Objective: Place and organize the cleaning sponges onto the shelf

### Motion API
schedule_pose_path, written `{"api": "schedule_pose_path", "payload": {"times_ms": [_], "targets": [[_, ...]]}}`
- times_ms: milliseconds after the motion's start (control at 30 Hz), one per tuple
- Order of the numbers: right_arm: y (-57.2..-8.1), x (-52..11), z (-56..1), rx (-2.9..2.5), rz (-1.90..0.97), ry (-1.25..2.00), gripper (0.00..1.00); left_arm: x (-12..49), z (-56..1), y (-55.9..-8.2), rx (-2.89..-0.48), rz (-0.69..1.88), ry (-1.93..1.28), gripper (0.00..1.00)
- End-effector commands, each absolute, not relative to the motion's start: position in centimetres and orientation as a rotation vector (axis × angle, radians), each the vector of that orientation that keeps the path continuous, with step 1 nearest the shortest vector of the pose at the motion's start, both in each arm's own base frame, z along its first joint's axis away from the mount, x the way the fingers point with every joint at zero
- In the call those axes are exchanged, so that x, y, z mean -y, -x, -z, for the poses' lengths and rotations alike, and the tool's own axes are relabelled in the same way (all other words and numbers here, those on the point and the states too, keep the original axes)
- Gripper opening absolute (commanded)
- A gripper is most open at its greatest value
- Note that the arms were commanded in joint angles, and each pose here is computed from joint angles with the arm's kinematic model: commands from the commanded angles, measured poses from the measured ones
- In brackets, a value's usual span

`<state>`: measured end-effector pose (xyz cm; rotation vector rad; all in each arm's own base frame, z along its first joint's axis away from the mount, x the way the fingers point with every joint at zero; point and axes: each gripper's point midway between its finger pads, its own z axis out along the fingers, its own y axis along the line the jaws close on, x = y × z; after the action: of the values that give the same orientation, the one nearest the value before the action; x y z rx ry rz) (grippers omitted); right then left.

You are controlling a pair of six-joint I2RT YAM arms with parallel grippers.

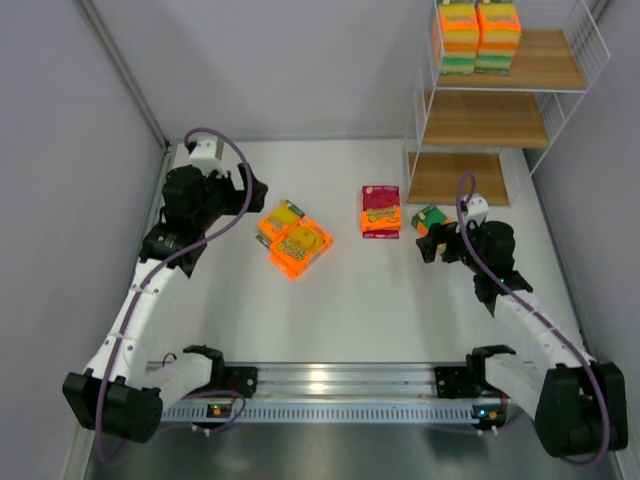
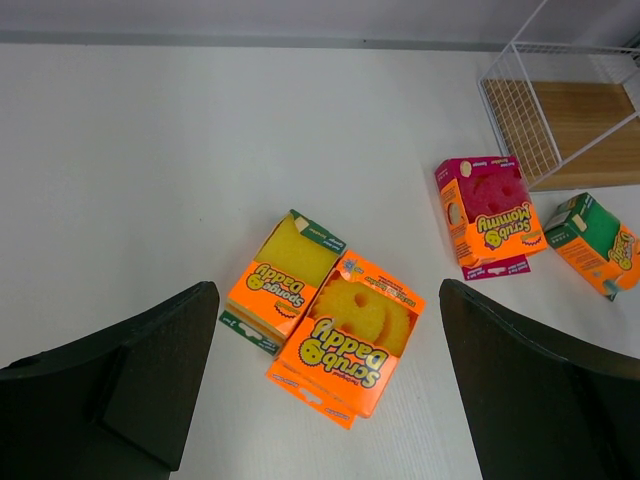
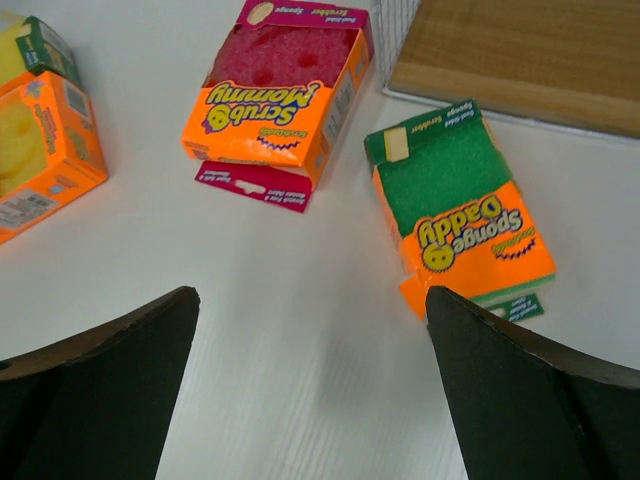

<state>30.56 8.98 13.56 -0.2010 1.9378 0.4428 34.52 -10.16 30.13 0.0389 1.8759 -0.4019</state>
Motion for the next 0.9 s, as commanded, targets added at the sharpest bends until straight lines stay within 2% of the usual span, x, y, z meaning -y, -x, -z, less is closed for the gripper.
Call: {"api": "schedule_pose_path", "payload": {"times_ms": [0, 200, 533, 867], "targets": [[-34.7, -9.0, -17.3, -1.747, -0.268, 0.394, 1.00, 10.7, -30.4, -34.7, -1.854, 0.424, -0.063, 0.98], [-36.6, -8.5, -15.0, -1.800, -0.146, 0.555, 0.99, 11.0, -29.5, -34.9, -1.878, 0.411, -0.082, 0.98], [-40.4, -8.6, -13.1, -1.852, -0.193, 0.555, 0.99, 10.4, -28.9, -35.1, -1.887, 0.361, -0.078, 0.98], [-40.6, -6.1, -10.6, -1.957, -0.185, 0.463, 0.99, 10.7, -28.3, -35.3, -1.905, 0.366, -0.089, 0.98]]}}
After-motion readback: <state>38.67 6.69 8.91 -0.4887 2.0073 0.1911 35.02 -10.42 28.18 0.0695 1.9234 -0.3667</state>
